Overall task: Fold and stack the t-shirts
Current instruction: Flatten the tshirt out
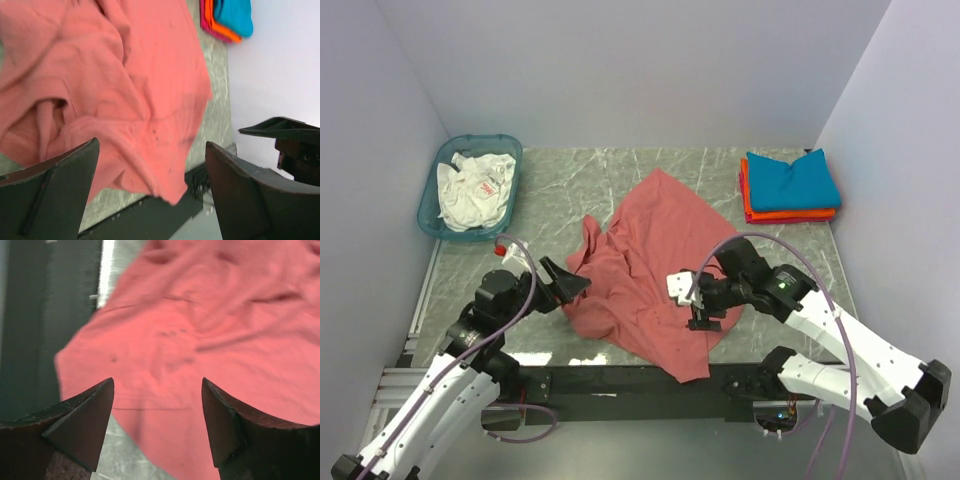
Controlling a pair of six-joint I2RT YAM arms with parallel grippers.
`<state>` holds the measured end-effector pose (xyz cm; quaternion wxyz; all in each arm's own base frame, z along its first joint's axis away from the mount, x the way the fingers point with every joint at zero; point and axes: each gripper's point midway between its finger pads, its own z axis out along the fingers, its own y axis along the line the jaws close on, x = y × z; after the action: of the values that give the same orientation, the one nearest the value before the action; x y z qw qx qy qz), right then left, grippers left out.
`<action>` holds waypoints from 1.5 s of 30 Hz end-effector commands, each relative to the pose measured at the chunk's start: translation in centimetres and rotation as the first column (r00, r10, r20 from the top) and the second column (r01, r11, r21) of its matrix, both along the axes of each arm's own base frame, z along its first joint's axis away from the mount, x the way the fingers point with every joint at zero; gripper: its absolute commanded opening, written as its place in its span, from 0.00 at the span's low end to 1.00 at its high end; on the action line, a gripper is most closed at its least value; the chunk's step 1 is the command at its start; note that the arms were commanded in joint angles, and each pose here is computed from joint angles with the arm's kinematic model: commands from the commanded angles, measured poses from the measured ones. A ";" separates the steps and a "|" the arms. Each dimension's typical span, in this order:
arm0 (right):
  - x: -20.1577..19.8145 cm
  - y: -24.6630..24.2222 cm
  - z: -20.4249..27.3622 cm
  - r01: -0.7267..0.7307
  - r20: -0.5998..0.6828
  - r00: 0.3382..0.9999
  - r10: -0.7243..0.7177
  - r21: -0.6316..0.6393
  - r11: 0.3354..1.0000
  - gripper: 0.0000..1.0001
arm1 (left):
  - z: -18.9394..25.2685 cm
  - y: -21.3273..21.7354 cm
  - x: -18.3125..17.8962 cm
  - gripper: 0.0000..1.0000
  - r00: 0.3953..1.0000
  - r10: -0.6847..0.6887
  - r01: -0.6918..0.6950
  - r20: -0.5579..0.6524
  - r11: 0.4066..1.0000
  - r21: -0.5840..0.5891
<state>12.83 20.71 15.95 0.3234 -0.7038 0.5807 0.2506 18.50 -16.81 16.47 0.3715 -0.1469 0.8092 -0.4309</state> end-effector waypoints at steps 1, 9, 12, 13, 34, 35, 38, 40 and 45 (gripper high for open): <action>4.9 -1.0 2.8 0.240 0.105 0.963 -0.249 0.087 0.967 0.79 | 2.2 1.7 1.7 0.92 0.992 0.120 -0.122 0.042 0.992 0.042; 14.2 -9.6 -1.2 0.754 -0.178 0.637 -0.750 -0.060 0.654 0.66 | -2.7 2.4 8.6 0.94 0.953 0.283 -0.253 -0.108 0.941 0.226; 15.5 -14.3 -4.4 0.830 -0.155 0.509 -0.847 -0.172 0.530 0.63 | -4.0 2.6 9.9 0.93 0.942 0.298 -0.236 -0.154 0.914 0.329; 15.8 -15.5 -5.0 0.848 -0.132 0.477 -0.869 -0.193 0.494 0.63 | -4.4 2.9 9.8 0.94 0.940 0.299 -0.225 -0.164 0.905 0.361; 17.3 -24.6 -15.6 0.839 -0.072 0.196 -0.978 -0.505 0.205 0.17 | -6.1 4.0 9.4 0.90 0.940 0.320 -0.267 -0.117 0.906 0.328; 16.9 -25.0 -15.5 0.834 -0.071 0.201 -0.977 -0.511 0.208 0.13 | -6.2 4.2 9.6 0.87 0.937 0.329 -0.275 -0.119 0.903 0.330; 15.0 -26.8 -15.1 0.824 -0.051 0.193 -0.980 -0.533 0.190 0.00 | -6.9 4.0 10.3 0.85 0.937 0.325 -0.267 -0.130 0.904 0.333; 13.5 -28.2 -14.8 0.817 -0.025 0.181 -0.983 -0.552 0.165 0.00 | -7.9 3.4 10.6 0.83 0.939 0.305 -0.238 -0.161 0.911 0.338; 10.2 -29.3 -13.9 0.776 -0.049 0.236 -0.971 -0.592 0.218 0.00 | -9.0 2.0 12.2 0.79 0.946 0.261 -0.188 -0.191 0.923 0.335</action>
<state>26.30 -7.78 1.32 0.1427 -0.1804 0.9731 0.0146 27.95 -13.18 5.00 0.3107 -0.2453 0.8978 -0.1930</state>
